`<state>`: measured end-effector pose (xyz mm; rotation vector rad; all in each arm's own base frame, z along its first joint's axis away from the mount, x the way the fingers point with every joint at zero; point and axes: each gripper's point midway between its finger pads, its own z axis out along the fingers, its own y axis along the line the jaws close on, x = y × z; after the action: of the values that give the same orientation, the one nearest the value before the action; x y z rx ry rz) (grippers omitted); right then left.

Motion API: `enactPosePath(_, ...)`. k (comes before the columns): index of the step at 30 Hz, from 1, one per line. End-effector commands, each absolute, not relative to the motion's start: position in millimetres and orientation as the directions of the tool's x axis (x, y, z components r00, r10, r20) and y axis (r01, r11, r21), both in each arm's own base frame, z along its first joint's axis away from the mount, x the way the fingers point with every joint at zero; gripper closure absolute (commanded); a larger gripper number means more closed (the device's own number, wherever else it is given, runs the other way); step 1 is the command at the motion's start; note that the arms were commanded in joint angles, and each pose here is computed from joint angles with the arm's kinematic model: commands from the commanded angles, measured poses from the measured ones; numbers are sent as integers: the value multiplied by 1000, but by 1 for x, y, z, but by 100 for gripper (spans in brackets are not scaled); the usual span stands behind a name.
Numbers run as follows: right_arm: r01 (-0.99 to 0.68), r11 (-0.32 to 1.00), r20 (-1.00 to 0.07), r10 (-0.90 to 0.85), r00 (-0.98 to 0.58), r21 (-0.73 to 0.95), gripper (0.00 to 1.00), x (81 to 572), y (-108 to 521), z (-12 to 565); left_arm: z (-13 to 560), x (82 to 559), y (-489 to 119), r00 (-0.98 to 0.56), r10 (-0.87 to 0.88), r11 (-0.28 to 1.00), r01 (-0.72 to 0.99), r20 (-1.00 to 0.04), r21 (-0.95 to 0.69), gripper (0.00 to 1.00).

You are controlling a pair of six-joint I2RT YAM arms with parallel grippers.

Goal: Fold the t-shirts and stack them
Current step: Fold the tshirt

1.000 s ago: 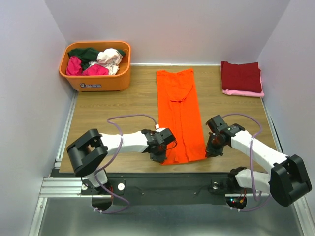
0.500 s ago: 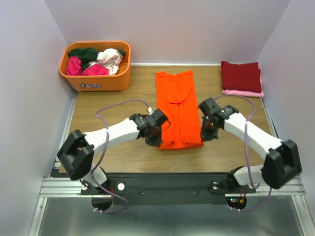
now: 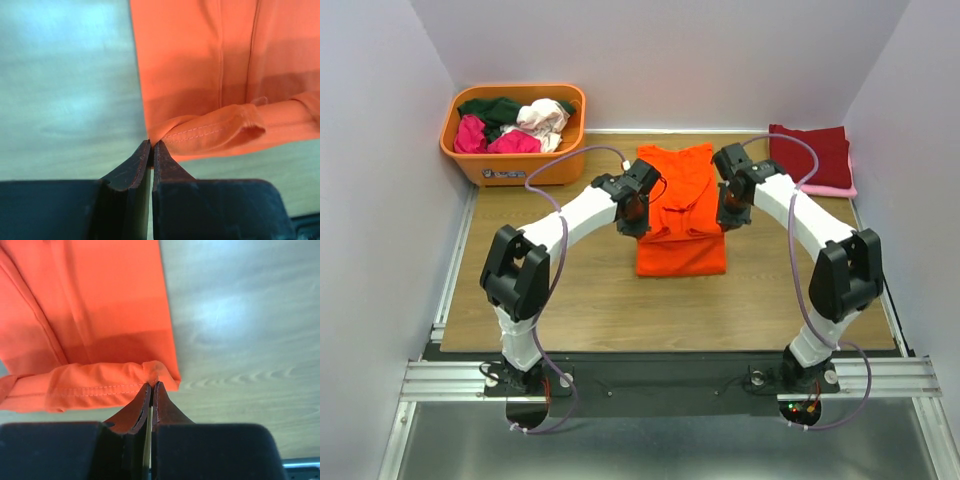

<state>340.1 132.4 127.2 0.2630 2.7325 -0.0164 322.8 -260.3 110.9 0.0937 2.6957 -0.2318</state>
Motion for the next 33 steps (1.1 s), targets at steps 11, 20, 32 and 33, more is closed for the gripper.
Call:
enactPosePath(11, 186, 982, -461, 181, -869, 36, 99, 418, 118, 126, 135, 422, -247, -817, 44, 990, 111, -575, -82, 100)
enactPosePath(20, 180, 983, -488, 177, -855, 41, 99, 442, 117, 109, 112, 447, -251, -793, 32, 989, 115, -608, -98, 100)
enactPosePath(32, 196, 980, -510, 191, -838, 44, 99, 454, 115, 100, 111, 468, -251, -749, -9, 987, 100, -662, -127, 100)
enactPosePath(33, 198, 979, -513, 193, -836, 44, 99, 456, 115, 99, 106, 469, -250, -753, -2, 987, 103, -659, -121, 100)
